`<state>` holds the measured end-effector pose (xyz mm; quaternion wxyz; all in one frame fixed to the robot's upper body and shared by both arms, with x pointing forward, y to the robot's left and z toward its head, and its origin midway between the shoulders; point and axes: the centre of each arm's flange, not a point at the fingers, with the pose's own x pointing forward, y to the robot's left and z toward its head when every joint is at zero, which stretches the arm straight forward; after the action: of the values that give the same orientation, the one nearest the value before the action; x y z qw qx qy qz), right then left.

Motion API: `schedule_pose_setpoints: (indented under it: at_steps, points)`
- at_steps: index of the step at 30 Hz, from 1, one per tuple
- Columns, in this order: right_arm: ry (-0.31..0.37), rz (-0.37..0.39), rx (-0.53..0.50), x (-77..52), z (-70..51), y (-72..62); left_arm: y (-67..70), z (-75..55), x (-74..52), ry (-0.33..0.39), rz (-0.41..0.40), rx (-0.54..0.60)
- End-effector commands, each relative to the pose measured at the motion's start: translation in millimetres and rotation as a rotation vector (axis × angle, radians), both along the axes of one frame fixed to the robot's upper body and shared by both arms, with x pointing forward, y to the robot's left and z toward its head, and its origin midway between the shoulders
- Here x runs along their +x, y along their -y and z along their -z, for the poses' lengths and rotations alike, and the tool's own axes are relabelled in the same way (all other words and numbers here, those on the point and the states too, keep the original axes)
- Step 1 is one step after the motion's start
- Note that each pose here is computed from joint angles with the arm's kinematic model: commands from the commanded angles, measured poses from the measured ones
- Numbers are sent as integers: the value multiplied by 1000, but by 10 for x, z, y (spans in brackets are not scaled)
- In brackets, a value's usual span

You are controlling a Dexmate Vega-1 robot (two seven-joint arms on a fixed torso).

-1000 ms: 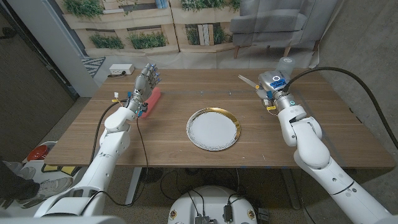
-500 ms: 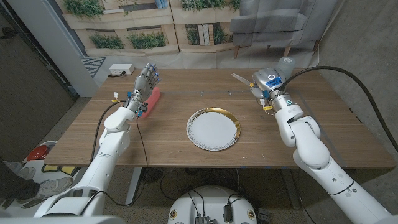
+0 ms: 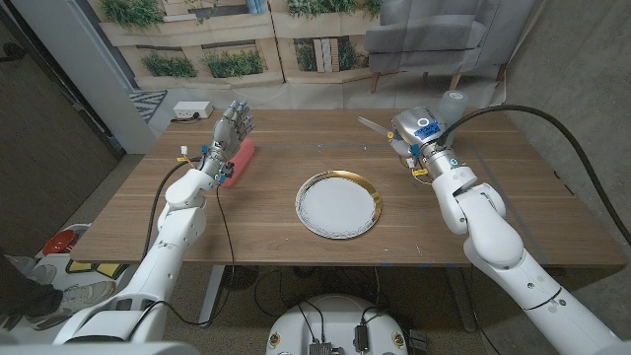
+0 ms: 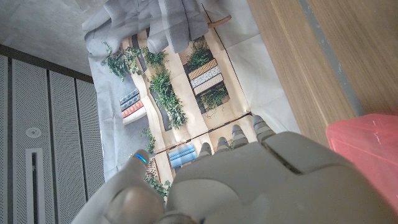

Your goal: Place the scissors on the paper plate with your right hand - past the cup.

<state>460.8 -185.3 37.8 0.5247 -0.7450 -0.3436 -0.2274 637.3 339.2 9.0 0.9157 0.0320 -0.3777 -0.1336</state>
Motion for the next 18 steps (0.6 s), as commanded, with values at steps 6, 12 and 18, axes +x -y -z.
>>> schedule_pose_setpoints:
  at_steps: [6, 12, 18]
  points:
    - [0, -69, -64, -47, -21, -212, -3, 0, 35, -2, 3, -2]
    - [-5, -90, -85, -26, -31, -294, -19, 8, 49, -4, 1, -4]
    - [-13, -111, -106, -7, -42, -374, -37, 10, 67, -6, 1, -6]
